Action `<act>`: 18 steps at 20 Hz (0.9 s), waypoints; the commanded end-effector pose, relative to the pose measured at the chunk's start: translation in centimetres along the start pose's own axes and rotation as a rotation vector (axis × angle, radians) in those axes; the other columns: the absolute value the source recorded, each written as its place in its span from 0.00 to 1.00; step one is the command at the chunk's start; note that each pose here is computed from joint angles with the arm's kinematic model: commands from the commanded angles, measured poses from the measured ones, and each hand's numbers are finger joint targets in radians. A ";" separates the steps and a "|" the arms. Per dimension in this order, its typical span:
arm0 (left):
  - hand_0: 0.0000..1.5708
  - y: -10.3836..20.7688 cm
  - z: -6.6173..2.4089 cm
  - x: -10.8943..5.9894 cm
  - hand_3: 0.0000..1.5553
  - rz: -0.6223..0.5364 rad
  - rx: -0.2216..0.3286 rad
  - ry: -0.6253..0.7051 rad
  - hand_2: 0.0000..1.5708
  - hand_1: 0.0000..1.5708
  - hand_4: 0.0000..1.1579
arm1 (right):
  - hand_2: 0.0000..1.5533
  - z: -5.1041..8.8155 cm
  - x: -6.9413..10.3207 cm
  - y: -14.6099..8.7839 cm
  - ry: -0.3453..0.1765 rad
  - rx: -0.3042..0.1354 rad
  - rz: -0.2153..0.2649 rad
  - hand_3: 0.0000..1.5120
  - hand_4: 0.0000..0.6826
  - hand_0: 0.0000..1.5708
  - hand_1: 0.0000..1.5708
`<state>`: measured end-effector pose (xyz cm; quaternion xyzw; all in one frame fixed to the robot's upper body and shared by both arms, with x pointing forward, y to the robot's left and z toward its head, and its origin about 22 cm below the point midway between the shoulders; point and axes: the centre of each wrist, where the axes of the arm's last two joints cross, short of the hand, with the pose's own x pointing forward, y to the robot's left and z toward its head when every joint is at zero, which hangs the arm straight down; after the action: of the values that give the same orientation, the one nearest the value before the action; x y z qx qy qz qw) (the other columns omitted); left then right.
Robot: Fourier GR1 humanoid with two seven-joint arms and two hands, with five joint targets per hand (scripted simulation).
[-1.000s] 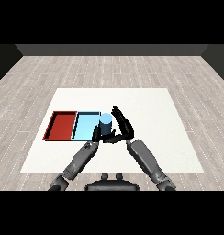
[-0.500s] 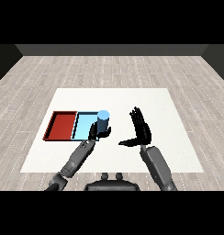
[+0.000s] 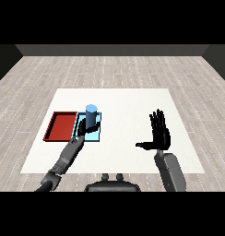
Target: Pick the blue can and put it in the blue box
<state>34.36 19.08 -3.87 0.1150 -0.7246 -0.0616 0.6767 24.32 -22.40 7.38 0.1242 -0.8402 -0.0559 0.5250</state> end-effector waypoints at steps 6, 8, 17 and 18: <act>1.00 6.4 -2.88 -1.9 0.98 -0.102 0.134 0.244 1.00 1.00 0.92 | 0.00 -1.2 -1.3 -0.9 0.021 -0.058 0.023 0.00 0.00 0.00 0.00; 1.00 8.0 -3.26 -2.9 0.96 -0.137 0.127 0.300 1.00 1.00 0.92 | 0.00 -0.1 -2.3 -1.3 0.022 -0.071 0.036 0.00 0.00 0.00 0.00; 0.99 6.6 -3.17 -4.2 0.83 -0.326 0.106 0.533 0.94 0.99 0.83 | 0.00 -0.4 -3.1 -3.3 0.072 -0.103 0.036 0.00 0.00 0.00 0.00; 1.00 4.8 -4.06 -3.1 0.76 -0.356 0.119 0.552 0.93 1.00 0.81 | 0.00 0.0 -3.9 -2.4 0.083 -0.107 0.022 0.00 0.00 0.00 0.00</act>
<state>37.47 26.13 -5.64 0.2682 -0.5246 -0.0820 0.8039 26.07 -23.75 4.45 0.0895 -0.8226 -0.0845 0.5551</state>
